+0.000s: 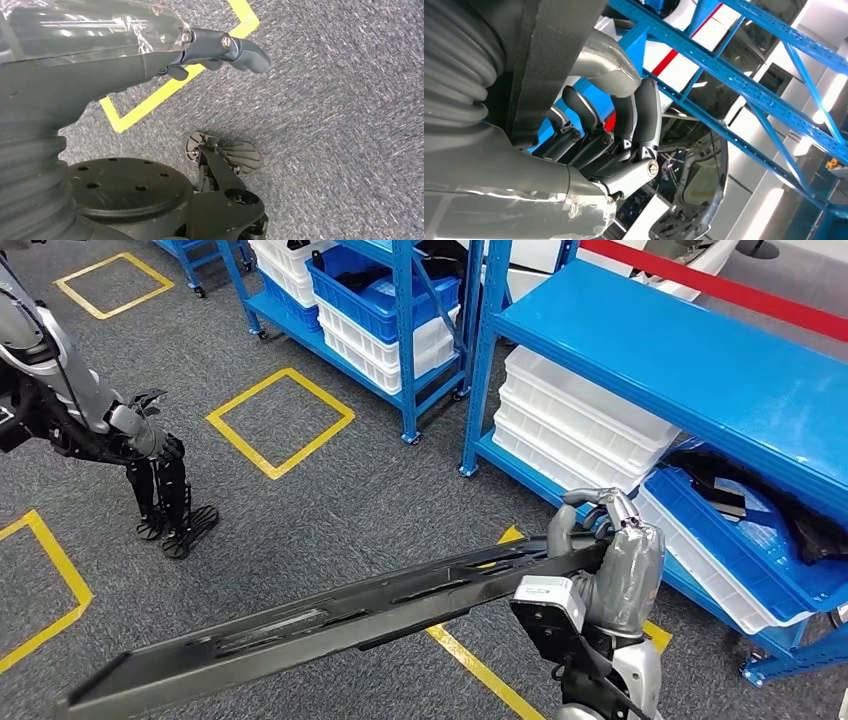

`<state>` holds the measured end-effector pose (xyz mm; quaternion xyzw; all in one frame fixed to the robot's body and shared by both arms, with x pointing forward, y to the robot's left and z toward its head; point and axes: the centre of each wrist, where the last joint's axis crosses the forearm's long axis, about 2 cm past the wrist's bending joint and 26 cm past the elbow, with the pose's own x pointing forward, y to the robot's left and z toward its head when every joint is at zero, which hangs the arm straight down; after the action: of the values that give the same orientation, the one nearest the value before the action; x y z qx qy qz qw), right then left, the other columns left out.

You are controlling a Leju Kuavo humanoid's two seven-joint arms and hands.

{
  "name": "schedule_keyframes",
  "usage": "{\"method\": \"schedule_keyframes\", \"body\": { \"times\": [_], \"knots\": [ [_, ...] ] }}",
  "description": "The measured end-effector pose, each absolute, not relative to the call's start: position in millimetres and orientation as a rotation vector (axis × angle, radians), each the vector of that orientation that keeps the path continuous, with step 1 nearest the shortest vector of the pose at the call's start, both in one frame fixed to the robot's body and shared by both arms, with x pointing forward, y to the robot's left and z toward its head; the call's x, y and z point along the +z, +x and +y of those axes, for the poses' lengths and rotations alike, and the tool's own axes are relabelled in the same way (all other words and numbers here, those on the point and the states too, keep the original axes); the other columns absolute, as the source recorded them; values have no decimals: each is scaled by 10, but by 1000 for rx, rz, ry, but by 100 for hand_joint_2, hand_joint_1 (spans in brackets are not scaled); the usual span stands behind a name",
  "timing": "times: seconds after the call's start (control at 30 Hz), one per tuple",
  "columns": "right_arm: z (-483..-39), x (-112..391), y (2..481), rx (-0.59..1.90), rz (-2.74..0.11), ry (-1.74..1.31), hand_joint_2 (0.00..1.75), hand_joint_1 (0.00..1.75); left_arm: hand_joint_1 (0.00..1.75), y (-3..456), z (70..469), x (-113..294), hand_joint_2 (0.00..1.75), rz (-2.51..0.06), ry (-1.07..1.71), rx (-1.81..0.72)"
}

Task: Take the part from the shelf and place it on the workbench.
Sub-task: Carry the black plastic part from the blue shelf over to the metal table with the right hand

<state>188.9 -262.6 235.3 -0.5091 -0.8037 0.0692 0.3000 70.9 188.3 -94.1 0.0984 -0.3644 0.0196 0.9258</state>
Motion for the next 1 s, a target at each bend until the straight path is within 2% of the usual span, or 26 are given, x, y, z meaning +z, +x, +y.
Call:
{"method": "schedule_keyframes", "body": {
  "times": [1.0],
  "knots": [
    [-2628, 2338, 1873, 189, -2121, -1354, 175, 175, 0, 716, 1872, -939, 175, -746, 203, 39]
  ]
}}
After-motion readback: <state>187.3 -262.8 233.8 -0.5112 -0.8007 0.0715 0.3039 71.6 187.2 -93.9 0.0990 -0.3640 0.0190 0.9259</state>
